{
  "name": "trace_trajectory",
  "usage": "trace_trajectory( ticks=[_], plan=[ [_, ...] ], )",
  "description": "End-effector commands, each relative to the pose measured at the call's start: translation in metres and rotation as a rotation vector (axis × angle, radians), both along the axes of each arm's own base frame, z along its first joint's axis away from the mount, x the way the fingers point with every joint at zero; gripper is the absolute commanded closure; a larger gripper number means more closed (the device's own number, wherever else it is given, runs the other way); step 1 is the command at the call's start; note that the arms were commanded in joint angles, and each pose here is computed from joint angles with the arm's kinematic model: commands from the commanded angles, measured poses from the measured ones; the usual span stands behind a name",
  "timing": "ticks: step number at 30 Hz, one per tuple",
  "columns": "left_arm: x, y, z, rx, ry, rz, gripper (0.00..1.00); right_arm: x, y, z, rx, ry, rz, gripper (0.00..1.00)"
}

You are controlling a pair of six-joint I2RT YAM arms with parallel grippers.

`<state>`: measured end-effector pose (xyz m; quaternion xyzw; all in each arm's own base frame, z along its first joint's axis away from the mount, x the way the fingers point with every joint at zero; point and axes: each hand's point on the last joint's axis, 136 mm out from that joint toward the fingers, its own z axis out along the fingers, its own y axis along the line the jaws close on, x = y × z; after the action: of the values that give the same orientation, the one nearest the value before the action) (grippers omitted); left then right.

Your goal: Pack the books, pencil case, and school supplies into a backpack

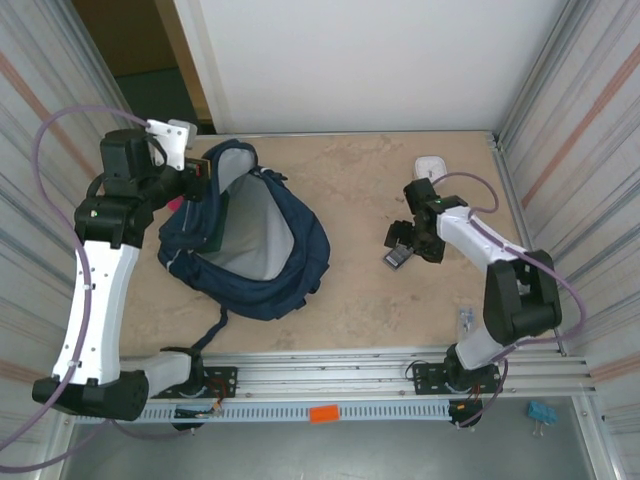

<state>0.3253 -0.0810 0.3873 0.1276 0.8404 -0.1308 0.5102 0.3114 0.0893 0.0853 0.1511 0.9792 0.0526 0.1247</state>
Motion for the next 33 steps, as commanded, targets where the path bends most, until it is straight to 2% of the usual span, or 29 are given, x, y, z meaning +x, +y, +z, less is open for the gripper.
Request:
trace_trajectory(
  ticks=[1,8,14,19,22,33],
  plan=[
    [-0.016,-0.026,0.068,-0.153,-0.276,-0.122,1.00,-0.008,0.000,0.016,0.028,-0.025,0.064,0.08],
    [-0.018,-0.057,-0.013,-0.224,-0.143,-0.195,1.00,-0.014,-0.011,0.031,0.021,-0.066,0.080,0.08],
    [-0.029,-0.087,-0.065,-0.271,-0.032,-0.269,1.00,-0.014,-0.009,0.016,0.030,-0.052,0.073,0.08],
    [-0.039,-0.092,-0.086,-0.334,-0.002,-0.272,1.00,-0.011,0.006,-0.003,0.050,-0.034,0.068,0.08],
    [-0.042,-0.088,-0.093,-0.320,0.011,-0.256,1.00,-0.004,0.015,-0.010,0.038,-0.025,0.086,0.06],
    [-0.040,-0.088,-0.106,-0.304,0.034,-0.251,1.00,0.002,0.019,-0.050,-0.045,0.159,0.045,0.07]
  ],
)
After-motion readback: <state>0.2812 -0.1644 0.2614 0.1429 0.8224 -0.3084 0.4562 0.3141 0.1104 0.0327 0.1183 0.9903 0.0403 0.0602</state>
